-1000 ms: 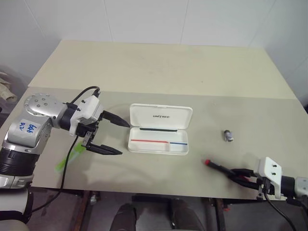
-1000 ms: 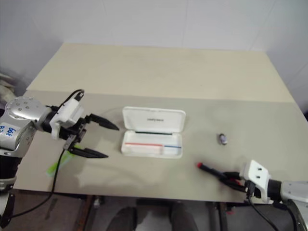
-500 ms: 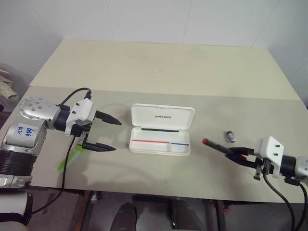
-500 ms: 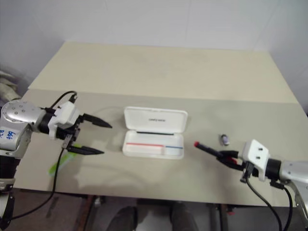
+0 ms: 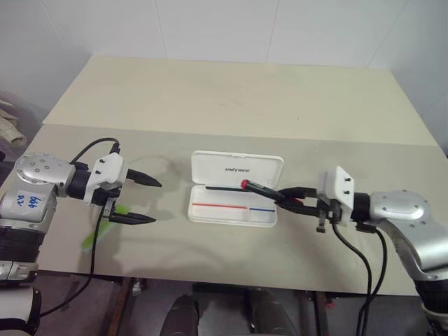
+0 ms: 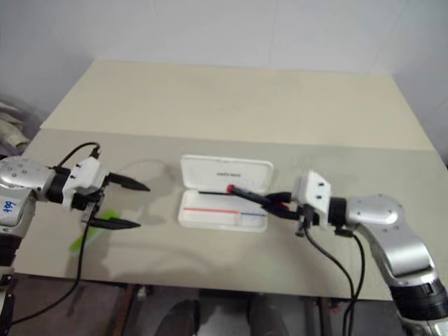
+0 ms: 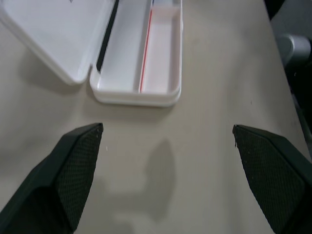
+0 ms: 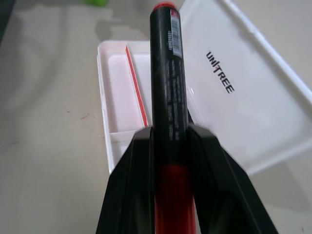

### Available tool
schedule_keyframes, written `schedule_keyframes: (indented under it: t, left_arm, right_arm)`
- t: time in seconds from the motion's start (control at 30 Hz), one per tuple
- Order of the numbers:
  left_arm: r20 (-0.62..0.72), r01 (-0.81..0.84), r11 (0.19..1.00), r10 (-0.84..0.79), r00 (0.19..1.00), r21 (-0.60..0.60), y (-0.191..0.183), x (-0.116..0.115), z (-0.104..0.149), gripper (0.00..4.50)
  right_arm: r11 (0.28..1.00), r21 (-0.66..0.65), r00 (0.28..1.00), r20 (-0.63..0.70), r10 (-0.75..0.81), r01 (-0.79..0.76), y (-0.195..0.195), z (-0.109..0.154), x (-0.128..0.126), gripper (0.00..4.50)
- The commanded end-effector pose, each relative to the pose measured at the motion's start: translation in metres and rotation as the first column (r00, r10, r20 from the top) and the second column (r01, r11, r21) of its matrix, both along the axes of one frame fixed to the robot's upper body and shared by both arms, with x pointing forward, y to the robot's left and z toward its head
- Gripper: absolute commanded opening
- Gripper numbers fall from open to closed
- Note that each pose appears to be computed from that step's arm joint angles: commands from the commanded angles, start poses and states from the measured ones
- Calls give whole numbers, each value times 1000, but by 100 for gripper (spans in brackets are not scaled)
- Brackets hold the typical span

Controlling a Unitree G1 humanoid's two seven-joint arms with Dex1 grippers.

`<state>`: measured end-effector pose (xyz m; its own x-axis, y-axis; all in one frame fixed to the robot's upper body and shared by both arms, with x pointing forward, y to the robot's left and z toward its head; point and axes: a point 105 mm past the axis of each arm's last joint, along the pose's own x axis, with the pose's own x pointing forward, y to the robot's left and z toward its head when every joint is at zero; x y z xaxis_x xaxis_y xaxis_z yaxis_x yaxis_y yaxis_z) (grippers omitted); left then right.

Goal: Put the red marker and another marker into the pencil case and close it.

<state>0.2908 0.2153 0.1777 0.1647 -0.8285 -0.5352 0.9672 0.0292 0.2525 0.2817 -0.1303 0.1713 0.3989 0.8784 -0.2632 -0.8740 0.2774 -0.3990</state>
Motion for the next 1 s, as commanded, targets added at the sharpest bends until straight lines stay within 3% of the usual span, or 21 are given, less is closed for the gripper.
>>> schedule_keyframes:
  t: [0.03, 0.23, 1.0]
  left_arm:
    - [43, -17, 1000, 17, 999, 11, 8, 0, 10, 450]
    - [44, -22, 1000, 22, 999, 11, 8, -1, 7, 450]
    - [51, -21, 999, 23, 998, -32, -5, -3, 5, 450]
  right_arm:
    - [1000, -9, 999, 49, 21, -21, 11, 4, 7, 61]
    - [997, -64, 994, 95, 48, -42, 37, 3, 31, 61]
    - [979, -166, 984, 112, 137, -117, 73, -16, 41, 61]
